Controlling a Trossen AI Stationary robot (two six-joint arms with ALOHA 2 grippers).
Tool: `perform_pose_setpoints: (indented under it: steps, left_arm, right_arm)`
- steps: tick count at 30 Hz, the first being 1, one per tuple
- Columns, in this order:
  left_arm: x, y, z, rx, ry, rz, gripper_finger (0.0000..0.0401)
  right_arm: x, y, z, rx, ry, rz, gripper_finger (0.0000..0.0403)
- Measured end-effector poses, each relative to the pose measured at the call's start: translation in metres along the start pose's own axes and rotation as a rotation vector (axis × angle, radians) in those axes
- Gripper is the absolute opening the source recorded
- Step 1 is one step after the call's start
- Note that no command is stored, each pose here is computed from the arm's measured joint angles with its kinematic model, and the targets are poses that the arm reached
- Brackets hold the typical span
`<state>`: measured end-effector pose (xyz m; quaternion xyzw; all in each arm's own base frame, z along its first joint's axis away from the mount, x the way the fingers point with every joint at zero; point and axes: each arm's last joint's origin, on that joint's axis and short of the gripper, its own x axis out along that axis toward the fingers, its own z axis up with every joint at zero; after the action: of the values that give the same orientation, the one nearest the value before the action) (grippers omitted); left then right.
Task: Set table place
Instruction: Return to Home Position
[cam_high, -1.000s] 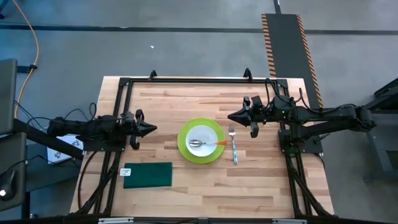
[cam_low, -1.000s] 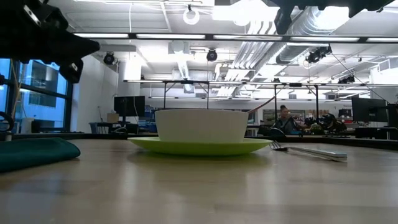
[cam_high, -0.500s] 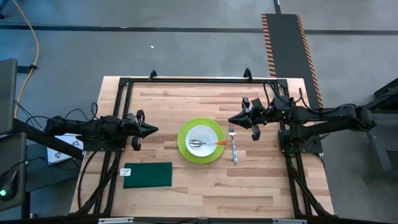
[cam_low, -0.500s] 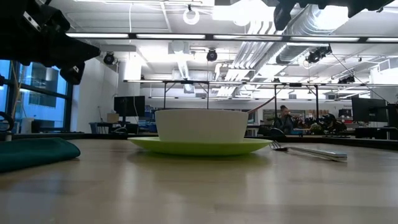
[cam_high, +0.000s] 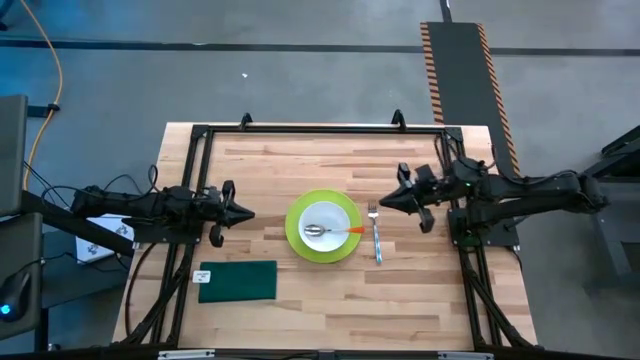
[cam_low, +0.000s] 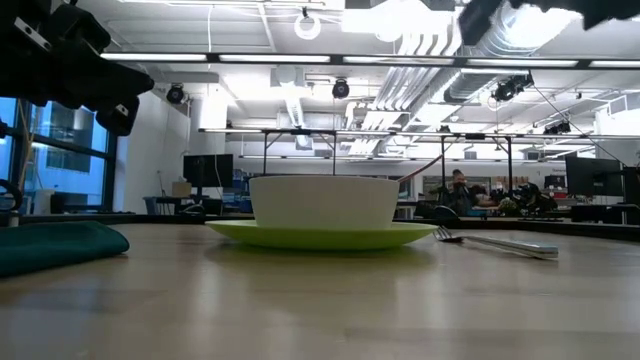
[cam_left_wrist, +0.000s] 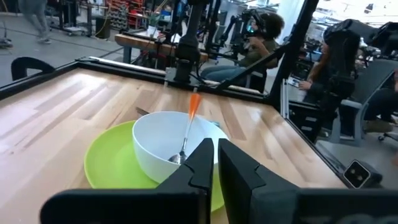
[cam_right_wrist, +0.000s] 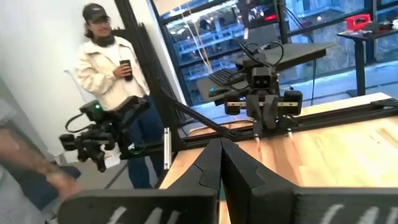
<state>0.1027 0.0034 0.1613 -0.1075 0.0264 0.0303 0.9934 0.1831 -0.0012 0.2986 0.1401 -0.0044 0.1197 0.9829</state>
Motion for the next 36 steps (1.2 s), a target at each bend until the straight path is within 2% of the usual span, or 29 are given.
perform_pose_setpoints:
  steps: [6,13,22,26,31,36]
  left_arm:
    - [0.0,0.0,0.0,0.002,0.0,0.005,0.001]
    - [0.0,0.0,0.0,0.002,-0.001,0.008,0.0012]
    - [0.0,0.0,0.0,0.002,-0.001,0.008,0.0013]
    - [0.0,0.0,0.0,0.002,-0.001,0.008,0.0012]
    - [0.0,0.0,0.0,0.001,0.0,0.008,0.0014]
    - [0.0,0.0,0.0,0.001,0.0,0.008,0.0013]
  right_arm:
    - [-0.038,0.002,-0.028,0.053,-0.08,-0.035,0.0]
    - [-0.064,0.002,-0.052,0.017,-0.177,-0.109,0.0]
    - [-0.078,-0.001,-0.086,0.038,-0.195,-0.118,0.0]
    - [-0.083,0.003,-0.087,0.025,-0.265,-0.086,0.0]
    - [-0.09,0.005,-0.087,-0.021,-0.285,-0.092,0.0]
    - [-0.093,0.002,-0.097,-0.008,-0.199,-0.14,0.0]
